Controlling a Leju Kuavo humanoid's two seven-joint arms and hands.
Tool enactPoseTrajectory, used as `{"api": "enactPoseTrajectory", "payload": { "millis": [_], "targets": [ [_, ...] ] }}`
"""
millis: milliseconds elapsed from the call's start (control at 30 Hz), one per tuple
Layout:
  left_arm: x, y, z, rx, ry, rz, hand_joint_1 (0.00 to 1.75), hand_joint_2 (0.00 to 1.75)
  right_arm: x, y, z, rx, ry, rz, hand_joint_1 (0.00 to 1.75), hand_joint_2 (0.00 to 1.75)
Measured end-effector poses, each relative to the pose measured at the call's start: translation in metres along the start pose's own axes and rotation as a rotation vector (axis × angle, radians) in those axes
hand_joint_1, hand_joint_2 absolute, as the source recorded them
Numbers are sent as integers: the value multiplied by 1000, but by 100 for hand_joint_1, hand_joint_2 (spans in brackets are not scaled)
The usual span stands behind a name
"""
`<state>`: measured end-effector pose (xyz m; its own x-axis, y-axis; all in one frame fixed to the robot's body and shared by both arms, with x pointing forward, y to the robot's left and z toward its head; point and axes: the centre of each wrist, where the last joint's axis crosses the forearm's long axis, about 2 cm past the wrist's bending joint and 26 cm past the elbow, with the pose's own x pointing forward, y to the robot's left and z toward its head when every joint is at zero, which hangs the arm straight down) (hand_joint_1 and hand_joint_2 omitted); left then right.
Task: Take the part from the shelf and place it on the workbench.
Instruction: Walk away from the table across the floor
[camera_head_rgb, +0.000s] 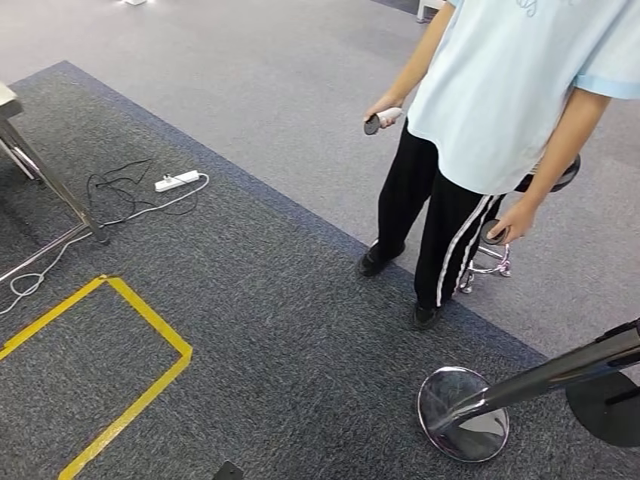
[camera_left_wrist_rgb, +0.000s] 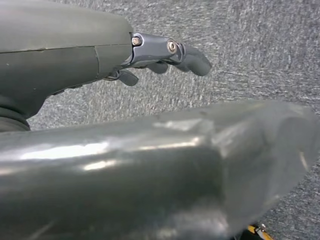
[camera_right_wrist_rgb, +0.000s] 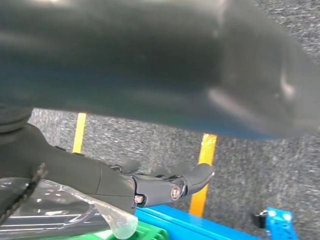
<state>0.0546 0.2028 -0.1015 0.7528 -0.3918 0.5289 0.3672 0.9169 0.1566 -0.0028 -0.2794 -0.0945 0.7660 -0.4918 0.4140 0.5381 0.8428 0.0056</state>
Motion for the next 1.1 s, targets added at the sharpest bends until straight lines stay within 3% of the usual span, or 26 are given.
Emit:
{"api": "enactPoseTrajectory", "payload": {
  "millis": [1100],
  "targets": [
    [1, -1, 0, -2, -2, 3, 0, 0, 2, -6, -2, -17, 3, 0, 0, 0]
  ]
}}
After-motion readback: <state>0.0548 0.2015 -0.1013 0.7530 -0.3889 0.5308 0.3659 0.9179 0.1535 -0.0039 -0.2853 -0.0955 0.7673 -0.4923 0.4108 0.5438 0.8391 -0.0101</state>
